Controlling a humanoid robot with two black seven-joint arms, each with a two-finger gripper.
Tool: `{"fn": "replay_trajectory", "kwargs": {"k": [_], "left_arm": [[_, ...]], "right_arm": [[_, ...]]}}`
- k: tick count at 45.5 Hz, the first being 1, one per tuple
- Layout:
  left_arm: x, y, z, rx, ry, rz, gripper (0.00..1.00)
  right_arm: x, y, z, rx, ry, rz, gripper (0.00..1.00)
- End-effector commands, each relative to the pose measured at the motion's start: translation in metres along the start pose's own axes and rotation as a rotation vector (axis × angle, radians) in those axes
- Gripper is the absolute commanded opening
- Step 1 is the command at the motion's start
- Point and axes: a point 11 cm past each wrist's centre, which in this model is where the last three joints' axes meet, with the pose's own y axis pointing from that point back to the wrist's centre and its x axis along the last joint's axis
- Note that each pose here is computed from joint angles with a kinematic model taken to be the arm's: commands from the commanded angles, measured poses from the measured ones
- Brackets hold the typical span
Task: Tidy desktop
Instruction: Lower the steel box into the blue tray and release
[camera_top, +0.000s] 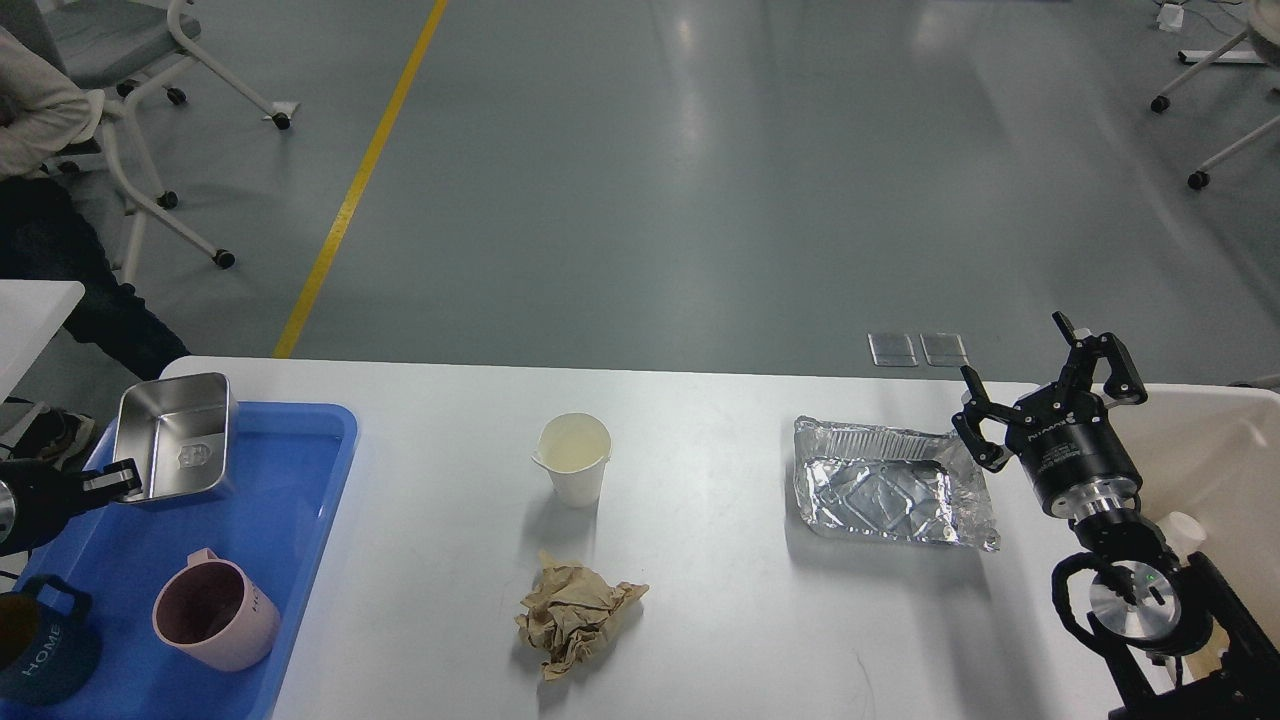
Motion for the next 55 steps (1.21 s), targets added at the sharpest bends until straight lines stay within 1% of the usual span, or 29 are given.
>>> {"fn": "replay_trajectory", "kwargs": {"k": [1, 9, 14, 24, 25, 26, 27, 29, 30, 33, 35, 40, 46, 55], "left_arm": [[-0.006, -0.013, 0.005, 0.005, -0.007, -0.005, 0.01], [-0.014, -0.030, 0.012, 0.015, -0.018, -0.008, 0.03], [-0.020, -0.037, 0.010, 0.031, -0.017, -0.009, 0.06], [-0.028, -0.048, 0.021, 0.020, -0.003, -0.014, 0.07], [-0.028, -0.048, 0.021, 0.020, -0.003, -0.014, 0.10], [-0.028, -0.048, 0.021, 0.019, -0.001, -0.014, 0.15], [-0.028, -0.048, 0.021, 0.019, -0.002, -0.012, 0.24], [-0.028, -0.048, 0.022, 0.014, -0.001, -0.011, 0.48], [-0.027, -0.048, 0.022, 0.011, 0.003, -0.010, 0.57], [-0.024, -0.047, 0.024, 0.000, 0.018, -0.004, 0.73], [-0.022, -0.046, 0.025, -0.008, 0.037, 0.001, 0.81], [-0.012, -0.042, 0.032, -0.051, 0.113, 0.011, 0.92], [0.017, -0.021, 0.020, -0.072, 0.215, 0.022, 0.94], [0.053, 0.019, 0.035, -0.230, 0.322, 0.089, 0.94]], "right_arm": [[0.000, 0.000, -0.001, 0.002, 0.001, 0.001, 1.00], [0.001, 0.000, -0.002, 0.002, 0.004, 0.001, 1.00], [0.001, 0.000, -0.002, 0.002, 0.004, 0.001, 1.00], [0.002, 0.001, -0.002, 0.003, 0.005, 0.003, 1.00], [0.002, 0.001, -0.002, 0.003, 0.005, 0.003, 1.00], [0.002, 0.001, -0.002, 0.003, 0.005, 0.003, 1.00], [0.002, 0.001, -0.002, 0.003, 0.005, 0.003, 1.00], [0.002, 0.001, -0.002, 0.003, 0.005, 0.003, 1.00], [0.002, 0.001, -0.002, 0.001, 0.005, 0.003, 1.00], [0.001, 0.001, -0.002, 0.002, 0.004, 0.003, 1.00], [0.001, 0.001, -0.001, 0.002, 0.002, 0.003, 1.00], [0.001, 0.001, -0.001, 0.002, 0.002, 0.003, 1.00], [0.001, 0.001, -0.002, 0.001, 0.004, 0.003, 1.00], [0.000, 0.000, -0.001, 0.002, 0.001, 0.002, 1.00]]}}
